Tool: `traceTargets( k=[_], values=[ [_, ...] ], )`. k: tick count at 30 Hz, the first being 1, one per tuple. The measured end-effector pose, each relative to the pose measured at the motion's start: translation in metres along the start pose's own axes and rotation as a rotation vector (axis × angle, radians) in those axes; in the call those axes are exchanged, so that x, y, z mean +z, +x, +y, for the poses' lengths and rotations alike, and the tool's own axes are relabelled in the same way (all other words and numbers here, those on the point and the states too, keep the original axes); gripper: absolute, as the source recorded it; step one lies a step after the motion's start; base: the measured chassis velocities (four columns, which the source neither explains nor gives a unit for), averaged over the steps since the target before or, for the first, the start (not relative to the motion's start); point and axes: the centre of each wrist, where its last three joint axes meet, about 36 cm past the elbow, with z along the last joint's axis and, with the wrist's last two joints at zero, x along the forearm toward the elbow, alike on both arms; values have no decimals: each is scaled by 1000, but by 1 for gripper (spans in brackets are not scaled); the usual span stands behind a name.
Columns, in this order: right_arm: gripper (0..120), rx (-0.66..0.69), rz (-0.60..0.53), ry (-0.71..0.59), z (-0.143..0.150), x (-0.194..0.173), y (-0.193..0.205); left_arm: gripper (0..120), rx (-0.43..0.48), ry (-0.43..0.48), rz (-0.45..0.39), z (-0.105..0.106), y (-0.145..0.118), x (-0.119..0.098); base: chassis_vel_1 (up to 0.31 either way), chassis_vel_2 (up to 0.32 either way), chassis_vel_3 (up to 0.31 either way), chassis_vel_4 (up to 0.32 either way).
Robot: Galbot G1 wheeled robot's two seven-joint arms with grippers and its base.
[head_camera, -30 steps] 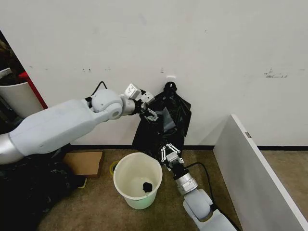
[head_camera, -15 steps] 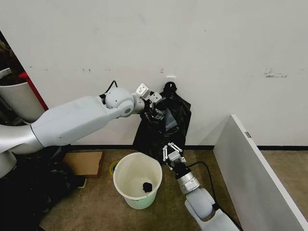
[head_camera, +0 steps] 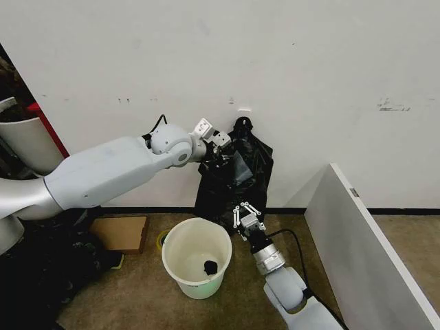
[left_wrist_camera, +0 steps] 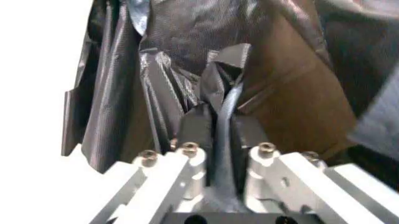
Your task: Place the garbage bag over the trash bin.
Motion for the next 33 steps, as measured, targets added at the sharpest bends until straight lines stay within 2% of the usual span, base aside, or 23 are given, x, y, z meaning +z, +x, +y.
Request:
traceTargets(
  k=[2,6,8,9,11,13,14,18,19,21,26,29,33],
  values=[
    [0,5,1,-3,1,1,-1,0,0,19,-18,0,3,5,0,0,0,0],
    [0,12,8,-11,4,0,-4,0,-5,58,-67,1,8,18,0,0,0,0],
    [0,22,19,-17,6,0,-4,0,-20,95,-119,1,13,23,0,0,0,0],
    [0,35,30,-22,7,-2,-4,0,-39,133,-180,1,18,27,0,0,0,0],
    [0,50,43,-30,9,-5,-2,0,-57,166,-235,0,20,32,0,0,0,0],
    [0,52,46,-32,9,-6,-2,0,-62,175,-251,-1,21,33,0,0,0,0],
    [0,64,59,-41,10,-11,0,0,-81,204,-302,-2,23,37,0,0,0,0],
    [15,81,73,-62,11,-26,3,0,-103,254,-388,-10,26,49,0,0,0,0],
    [22,79,75,-65,10,-30,5,0,-107,264,-406,-13,26,54,0,0,0,0],
    [25,76,74,-68,8,-35,7,0,-112,270,-418,-14,26,57,0,0,0,0],
    [46,51,75,-105,-4,-69,21,0,-147,290,-447,-24,21,79,0,0,0,0],
    [53,65,96,-144,-7,-78,21,0,-153,294,-450,-26,20,84,0,0,0,0],
    [73,155,217,-253,-23,-90,3,0,-161,302,-457,-32,16,95,0,0,0,0]
  ],
)
